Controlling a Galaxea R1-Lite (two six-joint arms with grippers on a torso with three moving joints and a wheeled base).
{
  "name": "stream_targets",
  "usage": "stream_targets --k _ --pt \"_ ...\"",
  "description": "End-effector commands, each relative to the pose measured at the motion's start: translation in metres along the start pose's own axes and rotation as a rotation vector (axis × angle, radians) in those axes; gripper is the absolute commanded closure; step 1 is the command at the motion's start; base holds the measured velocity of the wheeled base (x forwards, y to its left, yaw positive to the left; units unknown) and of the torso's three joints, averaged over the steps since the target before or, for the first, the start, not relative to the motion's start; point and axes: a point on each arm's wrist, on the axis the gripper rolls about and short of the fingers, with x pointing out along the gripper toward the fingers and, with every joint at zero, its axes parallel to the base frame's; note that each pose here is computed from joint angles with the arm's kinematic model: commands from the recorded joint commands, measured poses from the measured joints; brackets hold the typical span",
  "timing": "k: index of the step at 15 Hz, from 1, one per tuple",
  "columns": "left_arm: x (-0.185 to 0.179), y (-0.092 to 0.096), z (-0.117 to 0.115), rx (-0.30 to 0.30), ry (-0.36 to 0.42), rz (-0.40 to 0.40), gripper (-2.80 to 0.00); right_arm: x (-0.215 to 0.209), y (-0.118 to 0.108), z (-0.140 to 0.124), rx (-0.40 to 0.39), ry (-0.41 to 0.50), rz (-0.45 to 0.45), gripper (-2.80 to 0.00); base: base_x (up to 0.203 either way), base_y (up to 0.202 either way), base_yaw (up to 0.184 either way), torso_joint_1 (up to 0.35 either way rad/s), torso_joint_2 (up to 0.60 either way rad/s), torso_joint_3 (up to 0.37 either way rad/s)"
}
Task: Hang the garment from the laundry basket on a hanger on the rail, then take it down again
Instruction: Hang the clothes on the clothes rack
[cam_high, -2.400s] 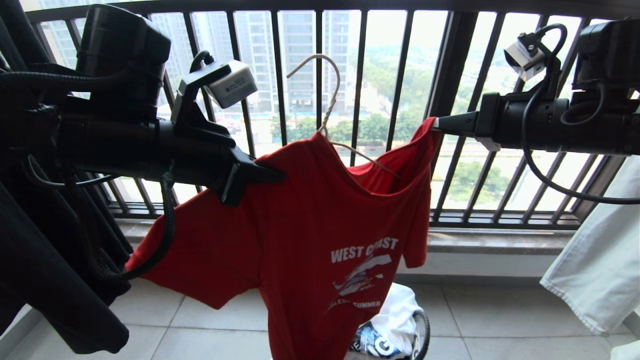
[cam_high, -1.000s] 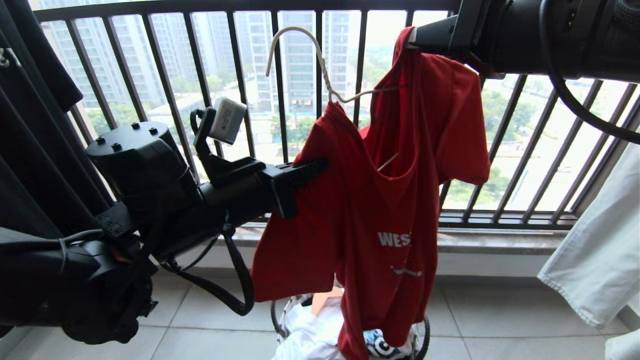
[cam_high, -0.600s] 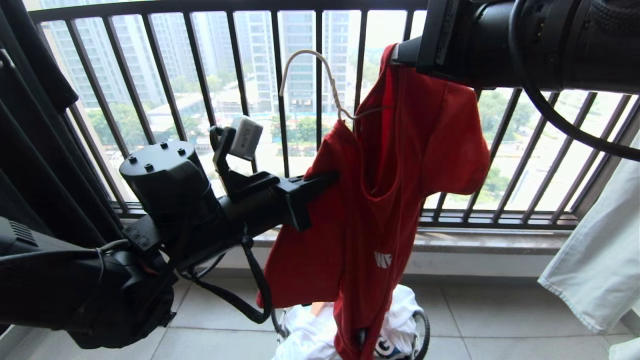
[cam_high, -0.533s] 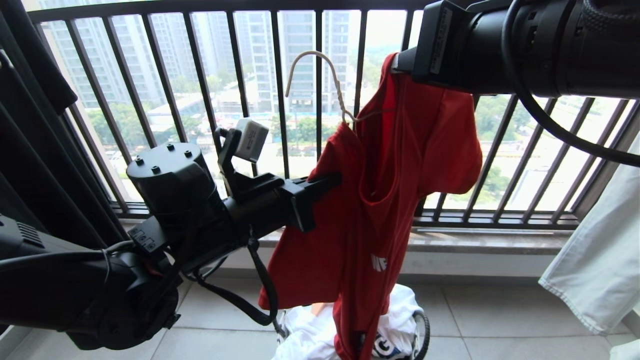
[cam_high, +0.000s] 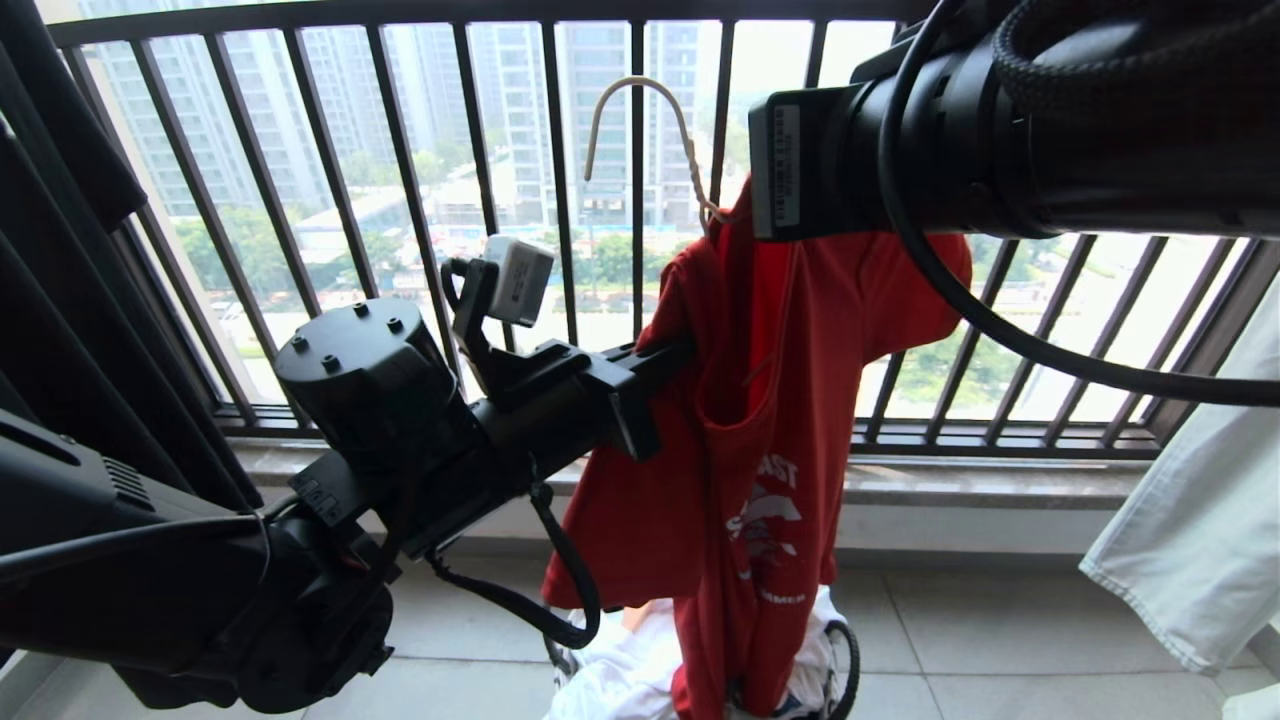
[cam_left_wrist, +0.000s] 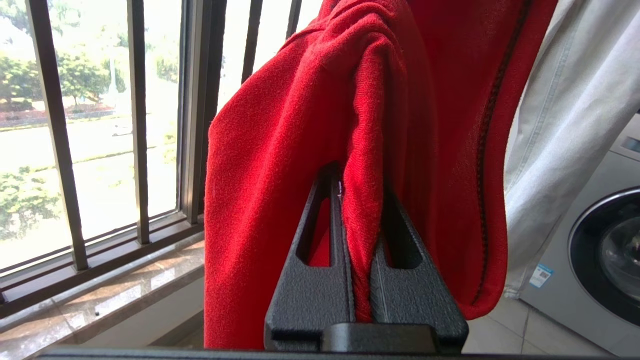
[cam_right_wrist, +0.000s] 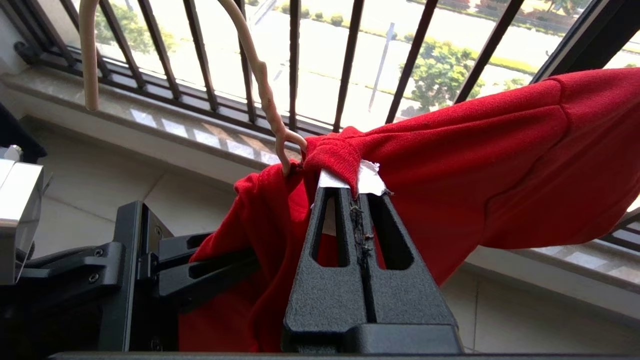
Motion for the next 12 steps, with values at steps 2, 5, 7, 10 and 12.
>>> stream_targets --k 2,5,7,10,12 --pt "0.001 -0.002 -0.002 -0.003 0.001 -0.010 0.00 0.025 0.028 -0.021 -0.162 0.046 -0.083 0.00 0.000 0.000 0.000 0.000 0.00 0.000" --pt "0.000 -0.004 -0.001 -0.003 -0.004 -0.014 0.00 0.026 0.037 -0.027 -0.219 0.055 -0.130 0.00 0.000 0.000 0.000 0.000 0.00 0.000" --pt "0.000 -0.004 0.001 0.005 -0.035 -0.022 0.00 0.017 0.043 -0.026 -0.239 0.044 -0.105 0.00 0.000 0.000 0.000 0.000 0.00 0.000" --pt "0.000 -0.004 0.003 0.009 -0.058 -0.026 0.00 0.009 0.045 -0.026 -0.253 0.045 -0.111 0.00 0.000 0.000 0.000 0.000 0.00 0.000" --pt "0.000 -0.005 0.004 0.010 -0.059 -0.026 0.00 0.007 0.044 -0.025 -0.258 0.041 -0.126 0.00 0.000 0.000 0.000 0.000 0.00 0.000"
